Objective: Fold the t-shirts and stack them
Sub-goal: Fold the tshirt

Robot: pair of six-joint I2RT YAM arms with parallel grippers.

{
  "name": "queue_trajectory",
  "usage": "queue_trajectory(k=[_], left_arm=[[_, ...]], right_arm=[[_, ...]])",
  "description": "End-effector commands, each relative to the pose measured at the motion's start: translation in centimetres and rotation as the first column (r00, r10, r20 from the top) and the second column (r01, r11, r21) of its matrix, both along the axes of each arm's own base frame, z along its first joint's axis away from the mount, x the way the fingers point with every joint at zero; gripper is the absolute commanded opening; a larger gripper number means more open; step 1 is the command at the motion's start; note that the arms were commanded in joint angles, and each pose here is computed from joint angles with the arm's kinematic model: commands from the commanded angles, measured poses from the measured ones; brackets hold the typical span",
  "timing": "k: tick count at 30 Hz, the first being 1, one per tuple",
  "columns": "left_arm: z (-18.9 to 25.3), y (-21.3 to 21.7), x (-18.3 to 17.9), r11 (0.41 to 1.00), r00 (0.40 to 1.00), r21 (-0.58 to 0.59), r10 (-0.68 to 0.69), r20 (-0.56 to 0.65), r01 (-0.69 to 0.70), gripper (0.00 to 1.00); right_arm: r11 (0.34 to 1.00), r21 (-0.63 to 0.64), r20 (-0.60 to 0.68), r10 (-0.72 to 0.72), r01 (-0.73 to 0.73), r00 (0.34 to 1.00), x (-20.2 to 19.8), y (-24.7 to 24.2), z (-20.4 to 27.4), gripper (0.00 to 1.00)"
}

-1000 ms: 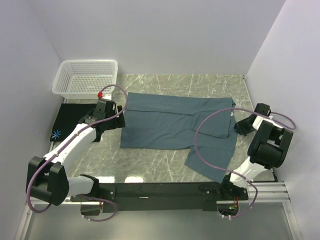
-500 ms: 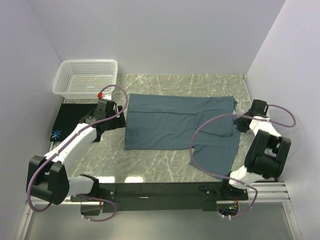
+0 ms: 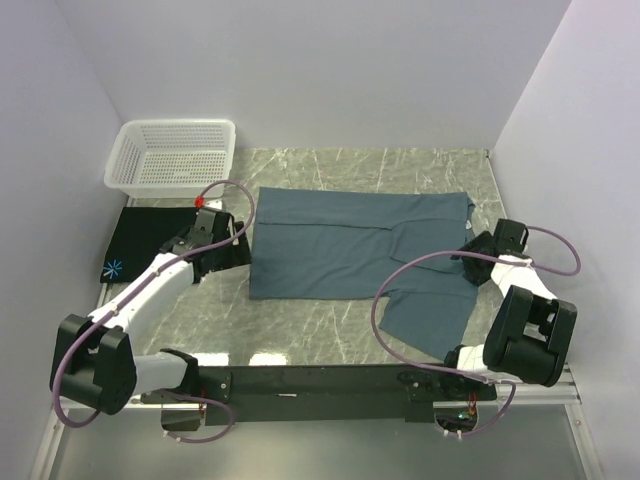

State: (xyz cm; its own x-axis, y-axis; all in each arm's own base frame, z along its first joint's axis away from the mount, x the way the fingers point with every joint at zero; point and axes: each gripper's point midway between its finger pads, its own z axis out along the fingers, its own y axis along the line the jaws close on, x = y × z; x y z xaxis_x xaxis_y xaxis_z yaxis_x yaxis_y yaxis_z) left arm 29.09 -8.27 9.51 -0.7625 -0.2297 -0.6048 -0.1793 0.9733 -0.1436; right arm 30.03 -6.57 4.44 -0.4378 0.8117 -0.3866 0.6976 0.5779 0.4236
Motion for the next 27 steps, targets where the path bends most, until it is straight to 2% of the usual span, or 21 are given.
queue_trajectory(k=[1,4,7,11,17,21,27], left_arm=[[1.4,0.3,0.6,1.000,0.998,0.006,0.014,0.057,-0.014,0.94],[1.5,0.2,0.5,1.000,0.998,0.004,0.007,0.062,-0.008,0.94],[1.9,0.0,0.5,1.000,0.997,-0.008,0.000,0.075,0.001,0.94],[2.4,0.1,0.5,1.000,0.996,-0.007,-0.002,0.091,0.003,0.94],[3.1,0.2,0.5,1.000,0.994,-0.008,0.000,0.113,0.001,0.94],[3.3,0.0,0.4,1.000,0.993,-0.019,-0.009,0.120,0.011,0.93],[3.7,0.1,0.3,1.000,0.991,-0.022,-0.009,0.135,0.012,0.93]], right_arm=[[1.000,0.015,0.113,0.019,-0.021,0.993,1.8,-0.4,1.4,0.64],[0.999,0.001,0.147,0.039,-0.039,0.988,2.2,-0.6,1.3,0.64],[0.996,0.041,0.147,0.069,-0.076,0.987,2.4,-0.1,0.2,0.64],[0.993,0.070,0.107,0.084,-0.092,0.991,2.2,0.2,-1.2,0.63],[0.991,0.082,0.124,0.095,-0.106,0.988,1.8,0.8,-0.2,0.58],[0.996,0.052,0.119,0.072,-0.079,0.990,1.4,0.3,0.5,0.50],[1.000,0.004,0.112,0.002,-0.002,0.994,0.4,-1.4,0.5,0.52]])
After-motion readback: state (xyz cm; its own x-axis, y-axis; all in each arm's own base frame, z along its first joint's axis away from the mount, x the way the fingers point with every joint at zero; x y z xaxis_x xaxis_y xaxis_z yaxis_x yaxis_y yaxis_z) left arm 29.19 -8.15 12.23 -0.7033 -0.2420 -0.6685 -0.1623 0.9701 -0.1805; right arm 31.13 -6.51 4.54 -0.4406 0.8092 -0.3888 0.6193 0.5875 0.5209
